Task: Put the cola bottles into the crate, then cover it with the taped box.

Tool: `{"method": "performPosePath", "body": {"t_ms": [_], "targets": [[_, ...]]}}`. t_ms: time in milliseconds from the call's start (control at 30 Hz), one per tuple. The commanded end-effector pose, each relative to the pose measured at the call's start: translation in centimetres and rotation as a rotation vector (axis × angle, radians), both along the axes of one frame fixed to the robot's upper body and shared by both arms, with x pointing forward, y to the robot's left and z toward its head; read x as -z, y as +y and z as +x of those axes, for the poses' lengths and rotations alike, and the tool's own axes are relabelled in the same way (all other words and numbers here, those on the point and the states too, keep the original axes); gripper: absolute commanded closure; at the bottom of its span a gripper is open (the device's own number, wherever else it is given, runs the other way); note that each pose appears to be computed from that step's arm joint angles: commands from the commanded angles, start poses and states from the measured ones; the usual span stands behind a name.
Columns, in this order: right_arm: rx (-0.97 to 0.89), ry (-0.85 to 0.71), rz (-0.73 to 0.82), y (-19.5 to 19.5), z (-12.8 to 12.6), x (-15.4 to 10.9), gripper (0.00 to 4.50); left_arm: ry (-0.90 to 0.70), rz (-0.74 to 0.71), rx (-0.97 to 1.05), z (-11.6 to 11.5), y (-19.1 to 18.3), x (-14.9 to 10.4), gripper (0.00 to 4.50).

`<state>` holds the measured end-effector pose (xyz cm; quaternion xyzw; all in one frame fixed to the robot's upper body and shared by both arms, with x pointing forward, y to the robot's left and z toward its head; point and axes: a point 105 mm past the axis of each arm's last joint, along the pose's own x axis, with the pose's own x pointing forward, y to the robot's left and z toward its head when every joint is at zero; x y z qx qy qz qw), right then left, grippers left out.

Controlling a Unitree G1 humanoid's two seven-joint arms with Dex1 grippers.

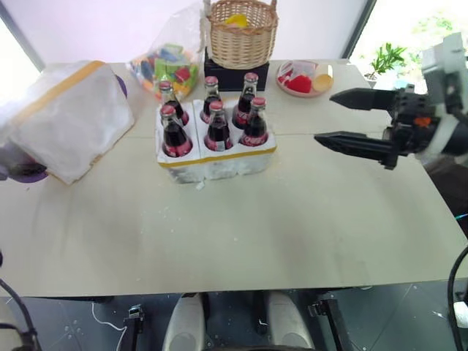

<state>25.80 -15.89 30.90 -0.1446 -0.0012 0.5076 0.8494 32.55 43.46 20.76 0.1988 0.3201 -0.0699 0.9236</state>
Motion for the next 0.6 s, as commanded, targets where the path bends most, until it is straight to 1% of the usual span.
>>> {"method": "performPosePath", "body": {"t_ms": [33, 100, 133, 233, 433, 533, 600], "targets": [[-0.013, -0.047, -0.012, 0.0, -1.2, -0.9, 0.00, -0.032, -0.014, -0.008, -0.1, 0.1, -1.0, 3.28], [-0.008, -0.041, -0.012, -0.2, -1.2, -0.7, 0.00, -0.030, -0.009, 0.001, -0.1, 0.1, -1.1, 4.12], [-0.003, -0.045, -0.016, -0.2, -1.1, -0.6, 0.00, -0.036, -0.006, 0.005, -0.1, 0.1, -1.3, 4.24], [0.023, -0.071, -0.020, -0.3, -0.7, -0.5, 0.00, -0.079, 0.008, 0.030, 0.2, -0.1, -2.3, 4.24], [0.059, -0.050, 0.010, -0.8, 0.0, -0.2, 0.00, -0.255, 0.052, 0.107, 1.6, -1.3, -5.8, 4.24], [0.047, -0.007, 0.019, -1.0, -0.3, 0.4, 0.00, -0.385, 0.082, 0.200, 2.3, -2.8, -8.5, 4.24], [0.093, -0.028, -0.004, -1.5, 0.2, 0.9, 0.00, -0.470, 0.159, 0.325, 2.6, -4.6, -10.3, 4.24]]}}
